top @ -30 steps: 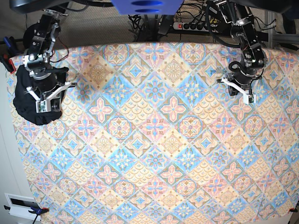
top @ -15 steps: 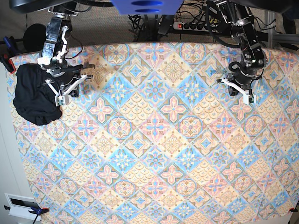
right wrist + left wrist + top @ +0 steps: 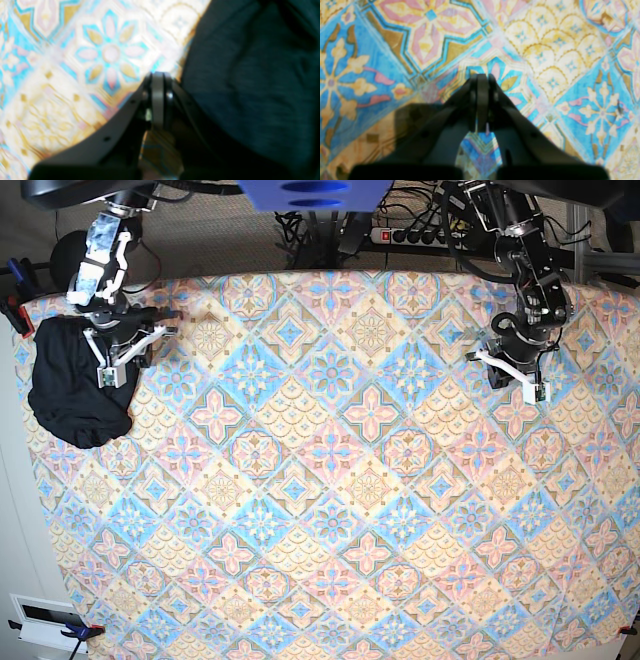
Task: Layout the t-shirt on the table in an organized manner, then fold the t-shirt properly
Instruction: 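Press the shirt's edges flat with the right gripper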
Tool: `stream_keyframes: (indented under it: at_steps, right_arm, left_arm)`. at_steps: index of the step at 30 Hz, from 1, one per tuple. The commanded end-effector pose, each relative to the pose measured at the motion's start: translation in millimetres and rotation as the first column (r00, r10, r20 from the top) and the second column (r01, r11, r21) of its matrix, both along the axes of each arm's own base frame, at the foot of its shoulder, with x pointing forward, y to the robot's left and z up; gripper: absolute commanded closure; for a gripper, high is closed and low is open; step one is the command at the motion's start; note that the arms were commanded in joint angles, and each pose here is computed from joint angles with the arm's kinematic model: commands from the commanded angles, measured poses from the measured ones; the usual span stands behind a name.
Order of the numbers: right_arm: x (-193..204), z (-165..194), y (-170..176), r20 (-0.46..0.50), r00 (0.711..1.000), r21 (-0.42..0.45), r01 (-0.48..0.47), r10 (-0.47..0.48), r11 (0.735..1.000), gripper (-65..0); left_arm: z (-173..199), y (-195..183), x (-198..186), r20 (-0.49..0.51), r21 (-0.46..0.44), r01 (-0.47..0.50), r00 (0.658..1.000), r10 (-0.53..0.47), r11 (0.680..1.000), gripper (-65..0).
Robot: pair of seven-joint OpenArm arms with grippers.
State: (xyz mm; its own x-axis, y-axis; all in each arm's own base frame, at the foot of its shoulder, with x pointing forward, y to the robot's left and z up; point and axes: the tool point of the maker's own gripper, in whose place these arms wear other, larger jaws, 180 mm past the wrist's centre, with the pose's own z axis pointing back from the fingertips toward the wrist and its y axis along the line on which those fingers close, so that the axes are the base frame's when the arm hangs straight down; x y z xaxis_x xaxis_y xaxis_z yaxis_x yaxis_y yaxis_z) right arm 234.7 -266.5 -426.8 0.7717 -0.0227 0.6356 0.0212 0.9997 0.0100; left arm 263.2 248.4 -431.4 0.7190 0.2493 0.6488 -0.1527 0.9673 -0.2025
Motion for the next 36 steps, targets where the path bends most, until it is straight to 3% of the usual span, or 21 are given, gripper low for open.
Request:
stream_keyframes:
  at_steps: [1,17,22,25,29,34,36]
  right_arm:
    - [-0.2,6.4,-19.7,-0.008,1.0,-0.057,0.015,-0.015,0.998,0.0]
    - [-55.2,-1.2,-23.0,-0.105,0.994,-0.103,-0.028,0.017,0.994,0.0]
    - [-48.0,47.0,-12.9,-0.002,0.997,-0.174,-0.08,0.081,0.982,0.0]
    - [-42.3,72.8,-26.3,0.059,0.996,-0.224,-0.045,0.06,0.974,0.0]
    - [-44.1,79.9,-45.1,0.08,0.997,-0.246,0.008,0.012,0.969,0.0]
    - [8.0,111.7,-50.8,0.231,0.973,-0.241,0.058,-0.001,0.969,0.0]
    - [8.3,104.6,-56.8,0.22,0.975,-0.227,0.076,-0.025,0.971,0.0]
  left_arm:
    - [-1.9,2.0,-1.6,-0.017,-0.001,0.001,1.0,-0.001,1.0,0.0]
    - [-8.7,0.3,3.0,-0.027,-0.03,-0.009,1.0,0.008,1.0,0.0]
    - [-8.4,-1.1,4.2,-0.025,-0.03,-0.005,1.0,0.004,1.0,0.0]
    - [-7.7,-12.1,10.2,-0.02,-0.035,0.028,0.999,-0.029,0.999,0.0]
    - [-7.4,-13.1,11.1,-0.019,-0.035,0.031,0.999,-0.032,0.999,0.0]
    - [-7.0,-13.1,11.8,-0.017,-0.035,0.031,0.999,-0.032,0.999,0.0]
    - [-7.0,-13.1,11.8,-0.017,-0.035,0.031,0.999,-0.032,0.999,0.0]
